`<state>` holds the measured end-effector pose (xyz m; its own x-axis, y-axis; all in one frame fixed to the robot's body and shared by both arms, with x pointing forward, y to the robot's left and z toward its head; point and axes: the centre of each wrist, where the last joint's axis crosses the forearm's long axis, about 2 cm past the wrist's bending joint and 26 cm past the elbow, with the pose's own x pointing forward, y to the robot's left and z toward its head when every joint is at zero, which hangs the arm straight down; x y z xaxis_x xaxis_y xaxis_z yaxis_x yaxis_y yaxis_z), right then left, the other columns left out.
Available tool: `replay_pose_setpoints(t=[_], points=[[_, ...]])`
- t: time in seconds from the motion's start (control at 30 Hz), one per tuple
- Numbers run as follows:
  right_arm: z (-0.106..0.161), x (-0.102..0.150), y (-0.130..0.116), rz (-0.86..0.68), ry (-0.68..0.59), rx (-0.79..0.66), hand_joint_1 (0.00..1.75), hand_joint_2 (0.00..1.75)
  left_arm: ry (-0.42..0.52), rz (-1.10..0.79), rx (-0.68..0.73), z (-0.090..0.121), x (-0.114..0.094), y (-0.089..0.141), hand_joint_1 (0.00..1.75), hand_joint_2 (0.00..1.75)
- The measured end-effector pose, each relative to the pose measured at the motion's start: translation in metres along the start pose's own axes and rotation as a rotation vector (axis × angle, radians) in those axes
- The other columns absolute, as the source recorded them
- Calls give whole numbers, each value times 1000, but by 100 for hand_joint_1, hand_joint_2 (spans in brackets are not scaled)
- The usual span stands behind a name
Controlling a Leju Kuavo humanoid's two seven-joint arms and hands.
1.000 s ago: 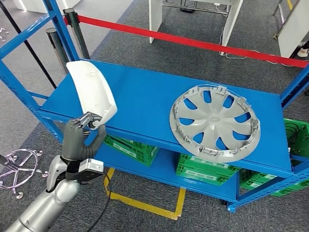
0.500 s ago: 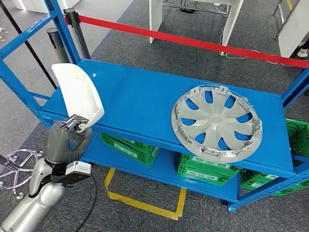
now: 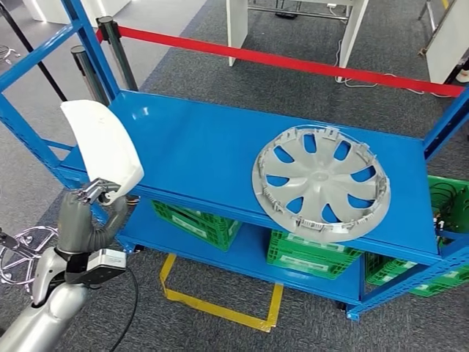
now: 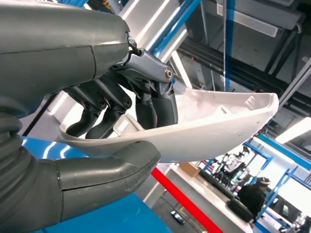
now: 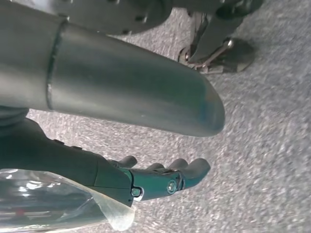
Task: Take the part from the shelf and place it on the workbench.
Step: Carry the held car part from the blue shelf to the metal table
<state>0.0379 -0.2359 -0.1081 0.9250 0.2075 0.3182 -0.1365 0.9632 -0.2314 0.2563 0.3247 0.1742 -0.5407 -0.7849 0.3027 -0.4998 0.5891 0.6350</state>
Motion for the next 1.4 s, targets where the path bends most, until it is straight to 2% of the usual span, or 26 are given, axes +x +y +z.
replay_pose_setpoints(t=[0.93, 1.13, 1.4], points=[[-1, 3, 0, -23, 18, -9, 0, 0, -9, 3, -8, 1, -1, 2, 175, 175], [-1, 4, 0, -32, 74, 7, 0, 0, -23, 3, -15, 1, -2, 3, 175, 175], [-1, 4, 0, -38, 84, 12, 0, 0, -26, 2, -13, 0, -3, 3, 175, 175]])
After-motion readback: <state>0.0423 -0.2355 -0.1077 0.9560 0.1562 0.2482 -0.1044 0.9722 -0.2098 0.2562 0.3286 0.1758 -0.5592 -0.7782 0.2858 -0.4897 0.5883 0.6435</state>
